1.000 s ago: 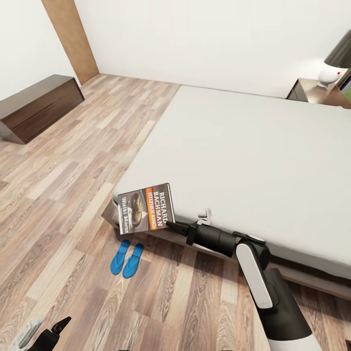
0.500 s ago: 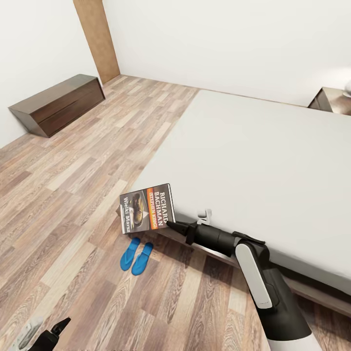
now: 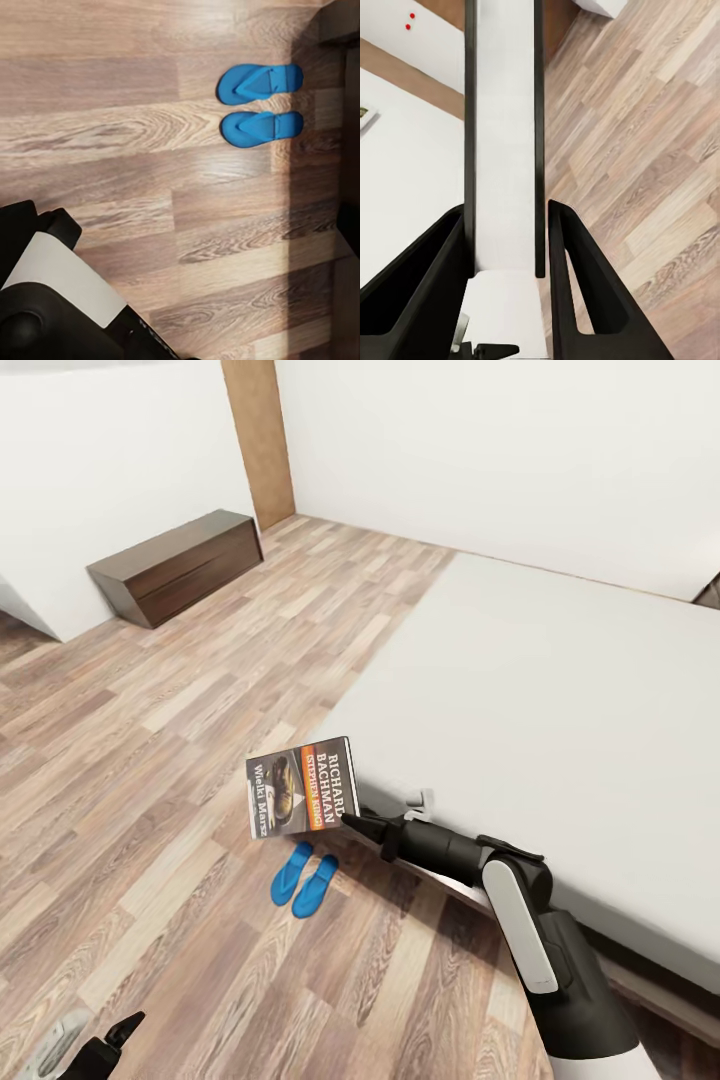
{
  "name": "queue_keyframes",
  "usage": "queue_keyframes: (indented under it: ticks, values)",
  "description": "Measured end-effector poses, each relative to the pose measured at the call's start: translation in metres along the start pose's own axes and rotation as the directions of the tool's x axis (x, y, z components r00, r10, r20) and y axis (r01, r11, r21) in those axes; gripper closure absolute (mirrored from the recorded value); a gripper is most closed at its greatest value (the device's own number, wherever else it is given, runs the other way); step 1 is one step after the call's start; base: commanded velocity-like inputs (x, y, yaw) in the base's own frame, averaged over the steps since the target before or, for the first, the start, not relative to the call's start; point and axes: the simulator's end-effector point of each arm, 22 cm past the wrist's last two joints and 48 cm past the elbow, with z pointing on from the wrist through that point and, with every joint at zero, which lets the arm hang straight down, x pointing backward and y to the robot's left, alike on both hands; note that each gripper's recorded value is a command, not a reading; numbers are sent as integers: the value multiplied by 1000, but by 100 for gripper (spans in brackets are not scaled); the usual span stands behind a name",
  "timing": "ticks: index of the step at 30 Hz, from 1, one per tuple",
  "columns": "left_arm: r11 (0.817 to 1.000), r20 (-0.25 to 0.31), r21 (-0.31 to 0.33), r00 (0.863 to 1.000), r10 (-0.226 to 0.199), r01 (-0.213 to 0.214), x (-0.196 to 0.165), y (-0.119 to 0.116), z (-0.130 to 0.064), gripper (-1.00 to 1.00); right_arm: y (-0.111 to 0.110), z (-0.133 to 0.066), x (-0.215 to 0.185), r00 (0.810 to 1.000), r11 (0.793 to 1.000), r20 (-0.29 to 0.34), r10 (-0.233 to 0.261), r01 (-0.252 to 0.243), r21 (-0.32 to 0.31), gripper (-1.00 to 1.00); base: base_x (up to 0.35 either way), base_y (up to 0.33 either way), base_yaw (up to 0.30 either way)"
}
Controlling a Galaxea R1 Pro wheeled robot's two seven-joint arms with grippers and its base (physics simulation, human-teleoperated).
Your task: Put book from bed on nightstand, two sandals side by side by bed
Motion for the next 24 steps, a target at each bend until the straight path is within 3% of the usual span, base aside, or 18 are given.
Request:
queue_keyframes:
  ticks: [24]
  values:
    - [1000, 5, 9, 1000, -4, 4, -1, -2, -2, -100, 11, -1, -4, 1000, 1000, -2, -13, 13, -10, 100, 0, 0, 239]
